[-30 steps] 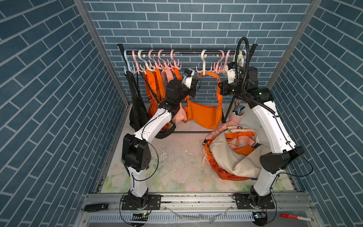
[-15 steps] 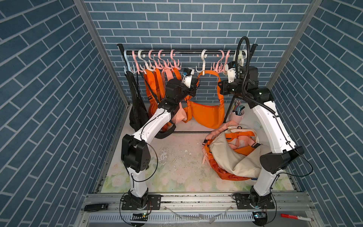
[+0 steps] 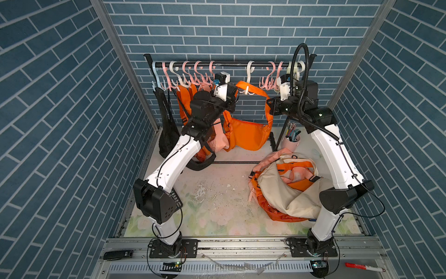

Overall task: Take the bag off the hook
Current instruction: Pick up the bag from the hook.

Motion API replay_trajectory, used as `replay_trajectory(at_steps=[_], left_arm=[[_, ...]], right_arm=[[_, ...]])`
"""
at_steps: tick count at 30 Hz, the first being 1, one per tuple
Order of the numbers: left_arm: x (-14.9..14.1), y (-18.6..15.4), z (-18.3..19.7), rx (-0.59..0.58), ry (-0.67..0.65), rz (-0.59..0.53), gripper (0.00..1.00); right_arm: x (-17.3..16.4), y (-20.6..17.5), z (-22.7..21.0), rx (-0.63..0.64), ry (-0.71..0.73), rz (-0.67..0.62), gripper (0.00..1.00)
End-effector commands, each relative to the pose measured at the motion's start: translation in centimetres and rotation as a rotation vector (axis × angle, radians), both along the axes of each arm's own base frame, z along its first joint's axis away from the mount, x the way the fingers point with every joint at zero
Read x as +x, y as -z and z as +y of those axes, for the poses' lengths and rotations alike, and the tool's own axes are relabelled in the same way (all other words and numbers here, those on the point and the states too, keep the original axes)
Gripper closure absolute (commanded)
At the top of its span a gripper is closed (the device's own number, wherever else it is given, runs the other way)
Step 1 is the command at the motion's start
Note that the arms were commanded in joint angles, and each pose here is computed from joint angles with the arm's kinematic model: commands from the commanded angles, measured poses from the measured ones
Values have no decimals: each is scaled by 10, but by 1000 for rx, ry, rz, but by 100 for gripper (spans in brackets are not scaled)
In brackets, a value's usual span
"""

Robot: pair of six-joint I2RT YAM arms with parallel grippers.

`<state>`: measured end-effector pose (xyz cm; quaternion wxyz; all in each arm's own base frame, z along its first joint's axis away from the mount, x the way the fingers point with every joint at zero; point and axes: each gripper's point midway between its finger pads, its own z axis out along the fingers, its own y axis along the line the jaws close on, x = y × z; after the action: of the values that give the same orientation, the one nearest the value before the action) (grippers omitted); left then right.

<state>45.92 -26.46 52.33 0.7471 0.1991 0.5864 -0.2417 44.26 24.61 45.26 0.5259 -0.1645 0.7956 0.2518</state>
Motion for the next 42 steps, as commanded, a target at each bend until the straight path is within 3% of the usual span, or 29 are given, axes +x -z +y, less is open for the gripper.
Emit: replay_trajectory(at_steps=[1,8,20,26,42], left_arm=[[-13,-15,8,-7,-13,-31,100],[-31,-24,14,6,-19,-42,100],[-7,-15,-1,58,-20,11,100],[-10,-22,-2,73,-15,-4,100],[-82,-35,-10,170,43,-86,100]], right_arm=[[-22,-42,0,70,-20,-74,100],[-31,-51,9,93,-44,-83,100],[-15,-62,17,99,-42,-98,100],[-14,-60,15,79,-36,-103,100],[-64,-76,-16,47,-21,-145,100]])
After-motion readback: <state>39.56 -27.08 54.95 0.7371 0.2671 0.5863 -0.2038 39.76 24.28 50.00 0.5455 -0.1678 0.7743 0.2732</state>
